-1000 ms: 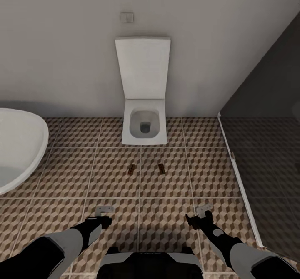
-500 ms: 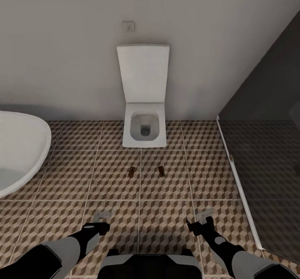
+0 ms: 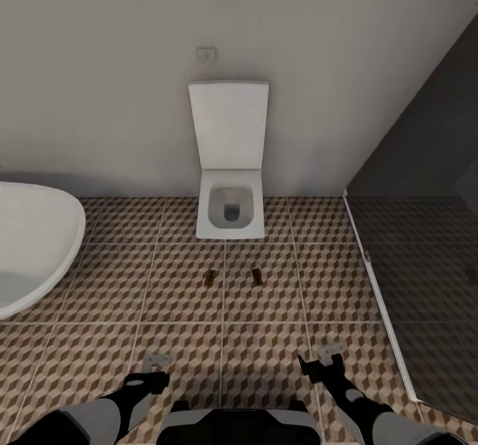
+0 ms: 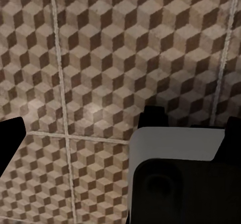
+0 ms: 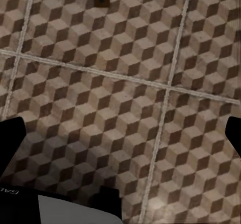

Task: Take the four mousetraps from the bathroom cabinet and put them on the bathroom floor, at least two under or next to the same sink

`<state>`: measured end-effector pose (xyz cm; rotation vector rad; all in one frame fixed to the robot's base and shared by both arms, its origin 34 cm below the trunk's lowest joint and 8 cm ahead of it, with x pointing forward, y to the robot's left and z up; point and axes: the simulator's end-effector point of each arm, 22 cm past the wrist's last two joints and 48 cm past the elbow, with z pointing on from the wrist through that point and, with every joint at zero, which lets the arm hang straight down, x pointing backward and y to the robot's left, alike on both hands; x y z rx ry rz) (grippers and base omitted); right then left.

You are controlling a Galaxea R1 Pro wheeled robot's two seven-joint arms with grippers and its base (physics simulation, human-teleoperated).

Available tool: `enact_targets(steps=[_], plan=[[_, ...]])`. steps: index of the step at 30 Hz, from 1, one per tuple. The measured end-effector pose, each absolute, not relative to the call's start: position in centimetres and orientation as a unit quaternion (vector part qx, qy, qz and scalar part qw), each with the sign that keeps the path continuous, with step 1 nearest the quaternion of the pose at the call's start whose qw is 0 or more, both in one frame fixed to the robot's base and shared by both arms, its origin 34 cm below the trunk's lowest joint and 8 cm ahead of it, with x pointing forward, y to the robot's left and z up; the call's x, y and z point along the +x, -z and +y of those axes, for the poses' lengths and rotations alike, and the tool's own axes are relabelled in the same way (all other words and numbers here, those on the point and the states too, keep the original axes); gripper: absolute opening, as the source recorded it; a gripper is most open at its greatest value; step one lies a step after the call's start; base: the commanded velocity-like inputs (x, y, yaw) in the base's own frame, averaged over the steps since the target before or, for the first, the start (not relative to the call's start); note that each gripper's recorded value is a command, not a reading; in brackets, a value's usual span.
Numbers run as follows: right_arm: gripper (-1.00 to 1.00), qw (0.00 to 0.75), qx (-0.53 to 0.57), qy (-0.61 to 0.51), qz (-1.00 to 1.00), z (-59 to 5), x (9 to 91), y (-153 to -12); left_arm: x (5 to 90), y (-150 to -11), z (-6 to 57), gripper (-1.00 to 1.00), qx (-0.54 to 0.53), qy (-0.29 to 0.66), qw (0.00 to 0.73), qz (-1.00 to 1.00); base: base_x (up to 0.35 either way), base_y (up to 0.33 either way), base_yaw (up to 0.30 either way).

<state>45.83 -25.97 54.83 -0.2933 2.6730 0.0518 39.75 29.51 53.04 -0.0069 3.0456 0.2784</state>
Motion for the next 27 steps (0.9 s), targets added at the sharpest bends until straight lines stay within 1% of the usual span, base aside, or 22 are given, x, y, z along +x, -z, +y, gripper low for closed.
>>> enact_targets(steps=[10, 27], plan=[[1.0, 0.216, -0.092, -0.016, 0.972, -26.3, 43.0, -55.5, 38.2, -53.9, 30.0, 1.0, -0.002, -0.094, 0.043, 0.995, 0.0, 0.0, 0.0], [1.0, 0.227, -0.088, 0.001, 0.97, -28.5, 43.7, -56.5, 39.0, -54.7, 31.3, 1.0, -0.003, -0.103, 0.055, 0.993, 0.0, 0.0, 0.0]])
